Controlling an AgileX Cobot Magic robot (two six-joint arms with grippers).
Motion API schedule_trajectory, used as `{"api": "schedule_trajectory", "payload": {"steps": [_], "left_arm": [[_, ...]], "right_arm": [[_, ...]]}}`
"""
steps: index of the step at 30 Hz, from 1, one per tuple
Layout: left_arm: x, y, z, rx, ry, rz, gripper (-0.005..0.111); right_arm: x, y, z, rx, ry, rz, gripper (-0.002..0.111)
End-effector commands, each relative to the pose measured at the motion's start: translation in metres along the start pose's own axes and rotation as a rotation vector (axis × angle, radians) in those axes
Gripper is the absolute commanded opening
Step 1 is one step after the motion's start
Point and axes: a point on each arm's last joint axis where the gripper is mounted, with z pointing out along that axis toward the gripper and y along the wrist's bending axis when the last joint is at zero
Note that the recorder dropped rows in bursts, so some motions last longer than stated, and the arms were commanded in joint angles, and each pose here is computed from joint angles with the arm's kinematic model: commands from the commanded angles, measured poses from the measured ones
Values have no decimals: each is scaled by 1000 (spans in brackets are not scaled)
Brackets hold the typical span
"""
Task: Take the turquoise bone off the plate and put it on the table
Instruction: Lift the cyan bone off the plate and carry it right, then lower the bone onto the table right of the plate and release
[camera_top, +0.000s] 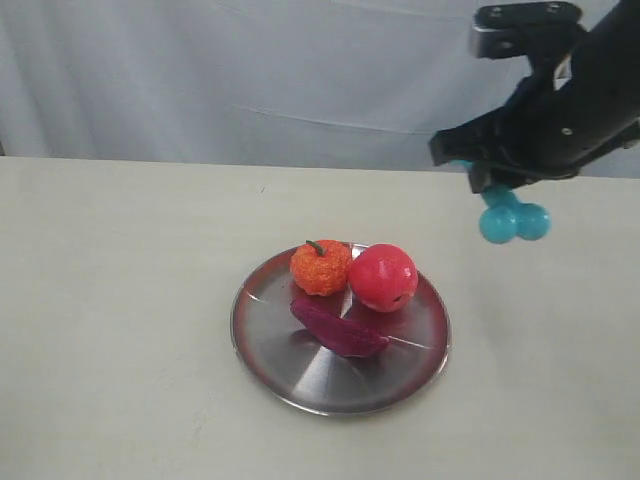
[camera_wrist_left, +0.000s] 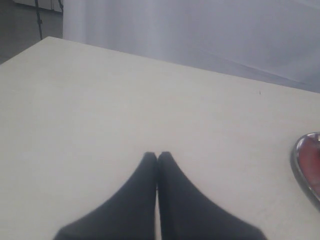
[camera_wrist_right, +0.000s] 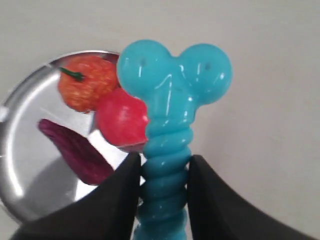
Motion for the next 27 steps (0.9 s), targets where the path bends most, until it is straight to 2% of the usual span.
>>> {"api": "schedule_trajectory", "payload": {"steps": [1, 5, 9, 11, 17, 27], "left_arm": [[0, 0, 0, -6, -5, 3, 0], [0, 0, 0, -6, -5, 3, 0], [0, 0, 0, -6, -5, 3, 0], [0, 0, 0, -6, -5, 3, 0], [0, 0, 0, -6, -5, 3, 0], [0, 0, 0, -6, -5, 3, 0]], "right_arm": [[4, -43, 3, 91, 42, 99, 11], [16, -54, 23, 100, 37, 112, 11], [37, -52, 66, 82, 35, 95, 11], [46, -51, 97, 77, 86, 90, 11], [64, -49, 149, 72, 178, 111, 11], [75, -49, 174, 70, 228, 98, 11]]}}
